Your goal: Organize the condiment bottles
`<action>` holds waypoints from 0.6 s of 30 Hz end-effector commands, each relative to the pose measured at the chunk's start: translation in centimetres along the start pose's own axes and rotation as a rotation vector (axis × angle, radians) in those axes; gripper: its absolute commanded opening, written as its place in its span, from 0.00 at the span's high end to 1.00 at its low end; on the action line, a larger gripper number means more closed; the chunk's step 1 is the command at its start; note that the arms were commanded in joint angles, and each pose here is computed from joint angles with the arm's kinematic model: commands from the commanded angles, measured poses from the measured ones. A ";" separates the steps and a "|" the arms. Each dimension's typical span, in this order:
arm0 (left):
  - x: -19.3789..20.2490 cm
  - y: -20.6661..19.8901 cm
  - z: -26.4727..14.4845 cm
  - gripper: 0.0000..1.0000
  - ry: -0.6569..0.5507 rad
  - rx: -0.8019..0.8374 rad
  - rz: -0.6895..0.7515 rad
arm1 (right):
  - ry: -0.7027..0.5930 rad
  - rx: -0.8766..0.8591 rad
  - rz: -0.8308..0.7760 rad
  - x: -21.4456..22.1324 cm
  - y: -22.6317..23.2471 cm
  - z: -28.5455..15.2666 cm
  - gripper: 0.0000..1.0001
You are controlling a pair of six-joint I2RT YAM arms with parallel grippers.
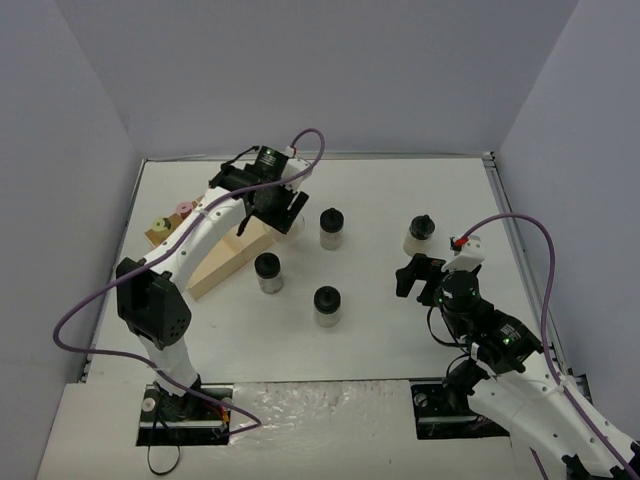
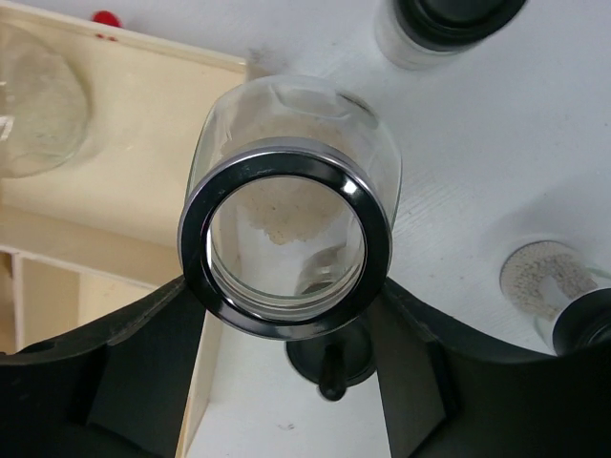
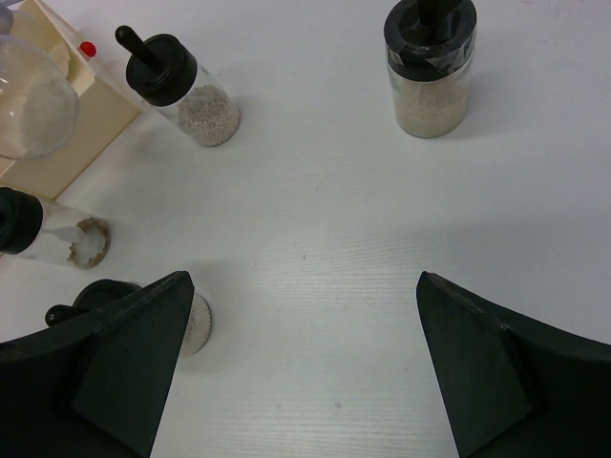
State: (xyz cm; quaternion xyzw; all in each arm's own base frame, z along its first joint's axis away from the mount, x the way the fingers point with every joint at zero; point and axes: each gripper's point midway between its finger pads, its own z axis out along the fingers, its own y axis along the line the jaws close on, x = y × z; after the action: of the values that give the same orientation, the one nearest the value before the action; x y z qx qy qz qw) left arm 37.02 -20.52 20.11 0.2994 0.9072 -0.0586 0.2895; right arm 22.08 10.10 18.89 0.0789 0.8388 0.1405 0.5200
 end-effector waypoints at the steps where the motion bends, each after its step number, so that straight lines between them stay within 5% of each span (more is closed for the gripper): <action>1: -4.2 4.4 -6.3 1.00 -0.200 -0.074 -0.010 | -0.025 -0.008 0.018 -0.7 0.6 0.4 0.00; 18: -2.4 12.0 2.0 1.00 -0.112 -0.071 -0.127 | -0.027 -0.024 0.023 -0.8 0.8 0.2 0.00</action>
State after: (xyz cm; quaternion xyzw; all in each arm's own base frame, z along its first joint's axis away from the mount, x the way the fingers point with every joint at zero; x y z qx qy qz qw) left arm 43.88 -11.80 17.88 0.2181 0.9338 -0.0408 0.2807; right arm 22.05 10.15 18.83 0.0789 0.8393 0.1417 0.5189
